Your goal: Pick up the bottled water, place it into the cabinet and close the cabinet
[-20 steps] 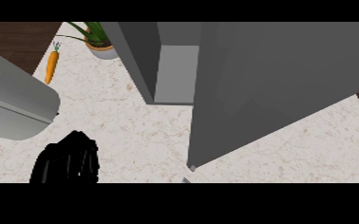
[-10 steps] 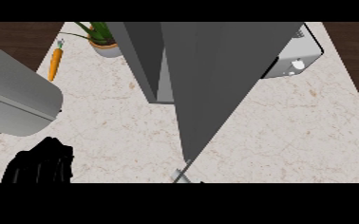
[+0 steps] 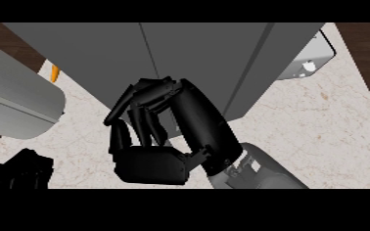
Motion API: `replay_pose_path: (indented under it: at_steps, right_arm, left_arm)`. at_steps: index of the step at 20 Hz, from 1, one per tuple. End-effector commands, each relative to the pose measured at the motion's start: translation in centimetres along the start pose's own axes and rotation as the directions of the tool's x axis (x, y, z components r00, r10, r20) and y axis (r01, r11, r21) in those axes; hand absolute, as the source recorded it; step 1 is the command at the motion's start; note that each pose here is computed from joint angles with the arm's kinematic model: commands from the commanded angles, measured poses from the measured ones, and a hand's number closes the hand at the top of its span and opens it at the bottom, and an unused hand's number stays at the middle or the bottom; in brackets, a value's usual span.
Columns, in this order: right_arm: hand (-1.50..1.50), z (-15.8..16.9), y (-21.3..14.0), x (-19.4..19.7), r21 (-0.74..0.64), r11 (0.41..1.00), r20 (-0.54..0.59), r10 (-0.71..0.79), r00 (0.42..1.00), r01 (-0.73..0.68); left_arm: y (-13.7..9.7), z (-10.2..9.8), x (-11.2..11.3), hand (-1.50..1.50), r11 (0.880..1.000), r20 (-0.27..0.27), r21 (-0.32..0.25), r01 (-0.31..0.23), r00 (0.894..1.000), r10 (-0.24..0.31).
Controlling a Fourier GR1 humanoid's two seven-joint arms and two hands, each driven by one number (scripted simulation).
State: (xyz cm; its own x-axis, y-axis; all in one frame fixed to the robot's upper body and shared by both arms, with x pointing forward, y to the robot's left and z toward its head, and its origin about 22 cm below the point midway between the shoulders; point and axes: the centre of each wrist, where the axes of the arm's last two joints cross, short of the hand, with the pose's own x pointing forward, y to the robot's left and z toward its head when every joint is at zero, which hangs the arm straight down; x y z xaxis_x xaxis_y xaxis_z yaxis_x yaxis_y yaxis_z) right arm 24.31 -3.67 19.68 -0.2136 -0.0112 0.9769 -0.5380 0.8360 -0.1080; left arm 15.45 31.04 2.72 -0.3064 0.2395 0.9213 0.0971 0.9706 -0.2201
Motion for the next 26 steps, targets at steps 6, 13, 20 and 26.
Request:
replay_pose_path:
  at_steps: [6,13,20,26]
  right_arm:
    - [1.5,-7.2,-7.1,-4.2,0.008,0.997,-0.09,-0.072,0.993,0.073]
    - [1.5,-9.1,-10.3,-6.2,-0.023,0.999,-0.111,-0.038,0.993,0.036]
    - [1.5,-8.0,-14.8,-6.9,-0.028,0.999,-0.079,-0.028,0.996,0.026]
    - [1.5,-8.1,-15.0,-7.8,-0.021,1.0,-0.078,-0.024,0.997,0.022]
  left_arm:
    - [0.7,2.3,0.1,1.5,1.0,0.002,0.013,0.005,1.0,-0.005]
    - [2.0,1.5,1.3,1.5,1.0,0.005,-0.001,0.013,1.0,-0.013]
    - [1.4,0.5,0.8,1.5,1.0,0.013,-0.022,-0.003,1.0,0.003]
    - [1.4,-0.5,1.5,1.5,1.0,0.008,-0.022,0.004,1.0,-0.004]
